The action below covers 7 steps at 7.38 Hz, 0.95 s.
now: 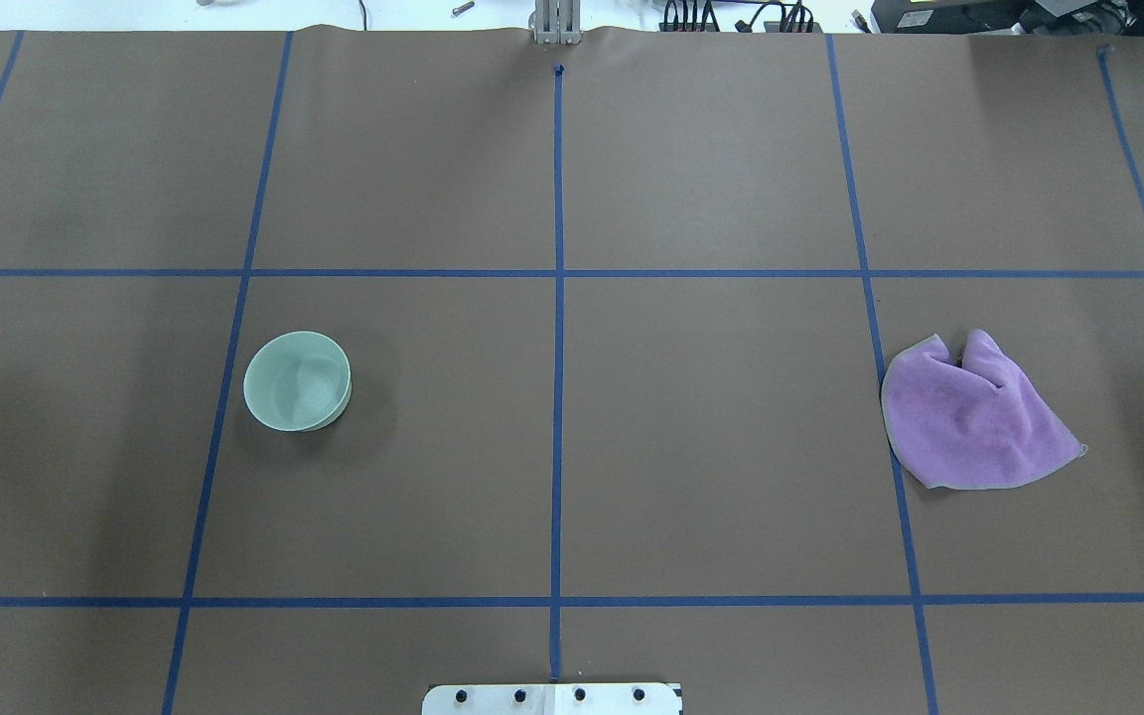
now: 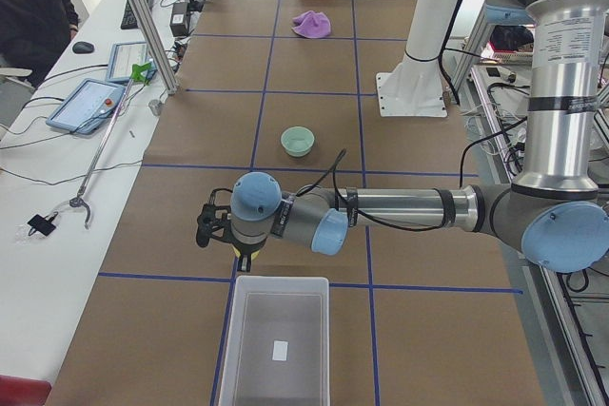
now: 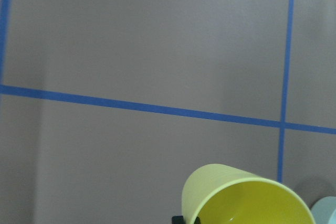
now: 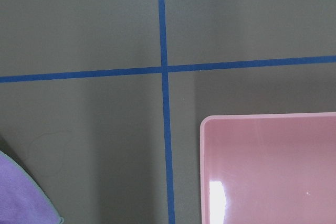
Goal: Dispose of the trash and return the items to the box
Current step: 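Lift the yellow cup and carry it over the clear bin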
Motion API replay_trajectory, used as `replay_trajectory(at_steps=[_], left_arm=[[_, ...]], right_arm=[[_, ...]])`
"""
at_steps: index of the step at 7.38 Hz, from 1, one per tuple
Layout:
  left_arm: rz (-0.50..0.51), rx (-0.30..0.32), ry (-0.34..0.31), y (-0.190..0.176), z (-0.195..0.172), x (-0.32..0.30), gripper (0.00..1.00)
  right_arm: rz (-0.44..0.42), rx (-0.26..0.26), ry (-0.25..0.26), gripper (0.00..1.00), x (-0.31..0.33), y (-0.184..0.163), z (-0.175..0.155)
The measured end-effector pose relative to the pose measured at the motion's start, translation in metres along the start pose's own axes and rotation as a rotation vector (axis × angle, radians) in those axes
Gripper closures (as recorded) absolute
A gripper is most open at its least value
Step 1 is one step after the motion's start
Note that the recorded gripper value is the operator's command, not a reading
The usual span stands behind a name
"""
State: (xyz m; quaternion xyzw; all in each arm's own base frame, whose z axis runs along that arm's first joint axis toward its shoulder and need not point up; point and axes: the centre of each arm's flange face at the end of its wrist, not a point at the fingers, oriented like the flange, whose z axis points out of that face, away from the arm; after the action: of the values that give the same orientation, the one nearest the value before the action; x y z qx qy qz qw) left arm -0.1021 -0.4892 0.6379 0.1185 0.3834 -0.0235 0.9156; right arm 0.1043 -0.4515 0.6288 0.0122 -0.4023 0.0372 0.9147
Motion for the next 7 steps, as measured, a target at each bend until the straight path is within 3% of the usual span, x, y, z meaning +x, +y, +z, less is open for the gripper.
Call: replay_trajectory(at_steps=[1,2,5,7], left_arm=[[0.055,-0.032,-0.096,0.013,-0.012,-0.041,1.0],[0.081,-0.076,-0.134,0.034,-0.008,-0.069,1.0],[0.084,-0.102,-0.144,0.123,0.038,-0.126,1.0],[0.089,-0.093,-0.077,0.137,0.072,-0.155,1.0]], right_arm=[[-0.002,-0.003,0.0,0.0,-0.001,0.0,0.001],[-0.004,-0.006,0.0,0.0,-0.003,-0.001,0.003],[-0.009,-0.011,0.0,0.0,-0.006,-0.002,0.005],[-0.013,-0.012,0.0,0.0,-0.008,-0.002,0.006]])
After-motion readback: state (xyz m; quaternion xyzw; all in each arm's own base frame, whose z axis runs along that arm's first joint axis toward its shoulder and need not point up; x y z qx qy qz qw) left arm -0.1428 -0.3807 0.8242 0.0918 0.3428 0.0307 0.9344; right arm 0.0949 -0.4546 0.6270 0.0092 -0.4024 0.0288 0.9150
